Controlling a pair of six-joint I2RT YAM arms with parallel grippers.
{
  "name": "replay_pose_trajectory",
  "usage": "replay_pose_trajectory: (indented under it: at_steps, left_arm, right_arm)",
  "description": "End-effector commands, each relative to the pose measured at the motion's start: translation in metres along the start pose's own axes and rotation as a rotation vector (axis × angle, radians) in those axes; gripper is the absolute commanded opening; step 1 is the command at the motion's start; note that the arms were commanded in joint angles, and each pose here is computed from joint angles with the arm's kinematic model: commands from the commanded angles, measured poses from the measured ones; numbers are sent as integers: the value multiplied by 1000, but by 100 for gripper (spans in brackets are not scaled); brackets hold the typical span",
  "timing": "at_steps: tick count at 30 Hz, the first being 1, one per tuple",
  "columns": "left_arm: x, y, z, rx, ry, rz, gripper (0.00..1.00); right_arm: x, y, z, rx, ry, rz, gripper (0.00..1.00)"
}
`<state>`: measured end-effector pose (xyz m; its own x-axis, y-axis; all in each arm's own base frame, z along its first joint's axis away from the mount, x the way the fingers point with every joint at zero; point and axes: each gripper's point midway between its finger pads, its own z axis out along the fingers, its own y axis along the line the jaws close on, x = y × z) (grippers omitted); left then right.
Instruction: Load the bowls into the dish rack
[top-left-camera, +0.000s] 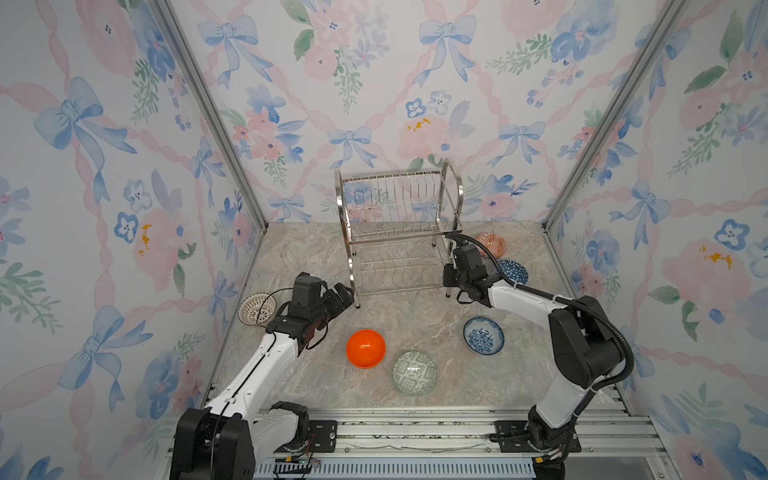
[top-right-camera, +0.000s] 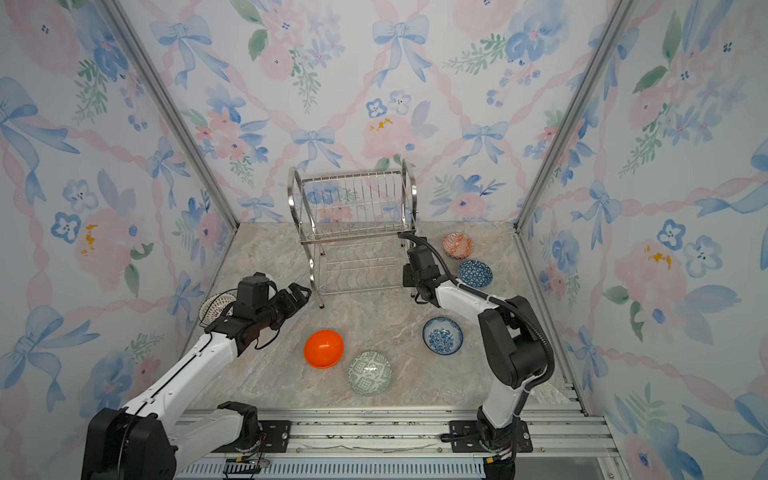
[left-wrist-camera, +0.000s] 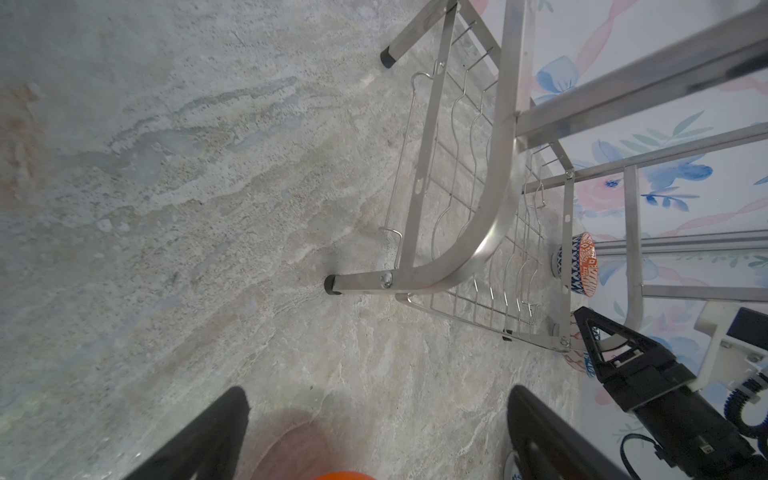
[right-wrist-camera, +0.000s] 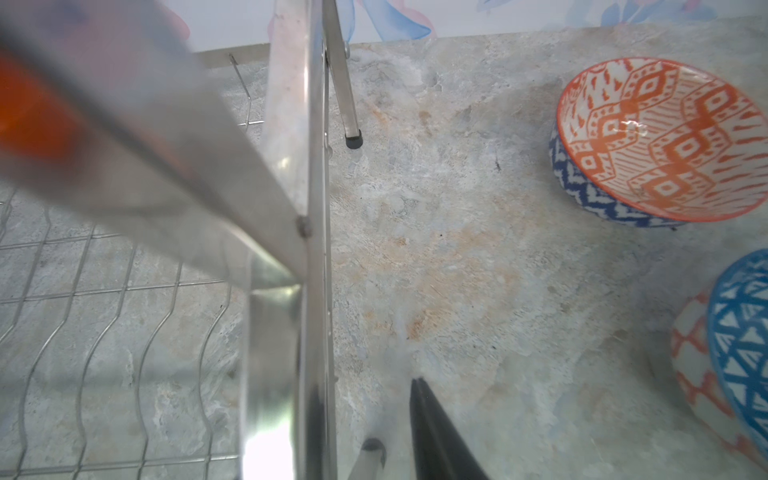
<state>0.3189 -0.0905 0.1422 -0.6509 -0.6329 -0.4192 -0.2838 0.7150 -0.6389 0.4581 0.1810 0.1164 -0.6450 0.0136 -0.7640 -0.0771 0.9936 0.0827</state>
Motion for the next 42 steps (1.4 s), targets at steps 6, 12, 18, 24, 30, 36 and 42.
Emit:
replay_pose_trajectory:
  at_steps: [6, 12, 18, 24, 30, 36, 42]
  left_arm:
    - [6, 6, 2, -26, 15, -5, 98]
    - [3, 1, 12, -37, 34, 4, 98]
    - [-7, -20, 22, -19, 48, 56, 98]
    - [-14, -28, 34, -26, 58, 80, 98]
    - [-18, -40, 50, -23, 82, 97, 98]
    - [-17, -55, 61, -16, 95, 124, 98]
    - [-7, -55, 66, -25, 114, 130, 98]
  right_arm:
    - [-17, -19, 23, 62, 57, -17, 36]
    - [-22, -36, 38, 118, 87, 26, 37]
    - [-27, -48, 42, 150, 91, 75, 37]
    - [-33, -49, 35, 142, 87, 118, 39]
    - [-36, -47, 26, 114, 73, 146, 41]
    - [-54, -53, 24, 80, 30, 187, 52]
    - [-73, -47, 24, 22, -30, 180, 57]
